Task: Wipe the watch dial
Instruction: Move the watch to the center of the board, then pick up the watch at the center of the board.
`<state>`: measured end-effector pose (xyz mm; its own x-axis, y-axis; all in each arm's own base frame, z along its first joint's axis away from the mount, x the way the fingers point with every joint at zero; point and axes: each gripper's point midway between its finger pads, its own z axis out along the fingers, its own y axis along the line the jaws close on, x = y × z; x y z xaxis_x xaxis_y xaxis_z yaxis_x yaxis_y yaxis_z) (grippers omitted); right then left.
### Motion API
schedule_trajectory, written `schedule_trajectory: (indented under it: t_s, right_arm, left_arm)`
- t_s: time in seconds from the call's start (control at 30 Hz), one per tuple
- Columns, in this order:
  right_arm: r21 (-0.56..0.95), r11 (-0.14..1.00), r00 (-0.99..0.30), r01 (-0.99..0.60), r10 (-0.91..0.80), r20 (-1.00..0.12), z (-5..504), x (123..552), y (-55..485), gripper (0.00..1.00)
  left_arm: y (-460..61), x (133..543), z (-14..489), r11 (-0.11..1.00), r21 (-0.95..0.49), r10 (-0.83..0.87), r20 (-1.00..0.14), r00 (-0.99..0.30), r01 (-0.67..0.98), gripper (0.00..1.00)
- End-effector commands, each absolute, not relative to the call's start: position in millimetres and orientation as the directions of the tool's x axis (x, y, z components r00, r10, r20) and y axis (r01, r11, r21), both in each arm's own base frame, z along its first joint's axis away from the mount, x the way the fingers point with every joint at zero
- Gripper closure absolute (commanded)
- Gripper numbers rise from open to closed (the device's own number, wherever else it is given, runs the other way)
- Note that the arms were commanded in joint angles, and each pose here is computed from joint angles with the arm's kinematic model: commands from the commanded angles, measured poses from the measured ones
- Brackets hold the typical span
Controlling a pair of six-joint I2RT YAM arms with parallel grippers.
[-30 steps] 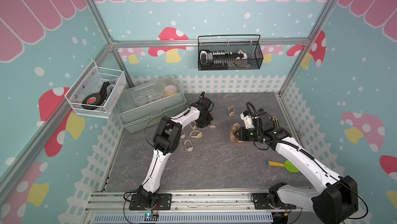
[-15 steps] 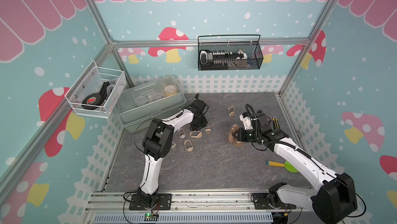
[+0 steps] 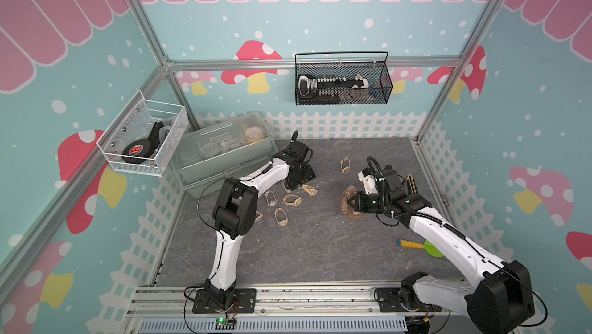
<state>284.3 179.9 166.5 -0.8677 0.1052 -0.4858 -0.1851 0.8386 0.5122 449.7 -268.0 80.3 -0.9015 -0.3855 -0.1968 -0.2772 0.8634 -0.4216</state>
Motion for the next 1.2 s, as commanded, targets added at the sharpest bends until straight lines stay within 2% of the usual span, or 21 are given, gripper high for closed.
schedule_trajectory:
  t_s: [0.0, 0.37, 0.73, 1.03, 1.17]
  right_arm:
    - [0.522, 0.834, -0.863, -0.177, 0.123, -0.489, 168, 286, 179, 1.00]
    - [0.513, 0.840, -0.865, -0.176, 0.116, -0.488, 166, 289, 179, 1.00]
    - [0.515, 0.840, -0.869, -0.171, 0.118, -0.481, 162, 295, 182, 1.00]
    - [0.502, 0.849, -0.864, -0.164, 0.122, -0.489, 162, 297, 179, 1.00]
    - [0.495, 0.854, -0.862, -0.158, 0.125, -0.491, 162, 299, 178, 1.00]
  left_arm:
    - [-280, 450, 74, 0.871, -0.411, -0.365, -0.178, -0.914, -0.268, 0.22]
    - [-273, 434, 66, 0.915, -0.270, -0.342, -0.119, -0.932, -0.301, 0.25]
    - [-282, 430, 42, 0.894, -0.264, -0.385, -0.040, -0.922, -0.362, 0.25]
    - [-284, 435, 23, 0.903, -0.235, -0.373, -0.018, -0.928, -0.359, 0.35]
    - [-283, 435, 18, 0.912, -0.221, -0.358, -0.012, -0.934, -0.347, 0.45]
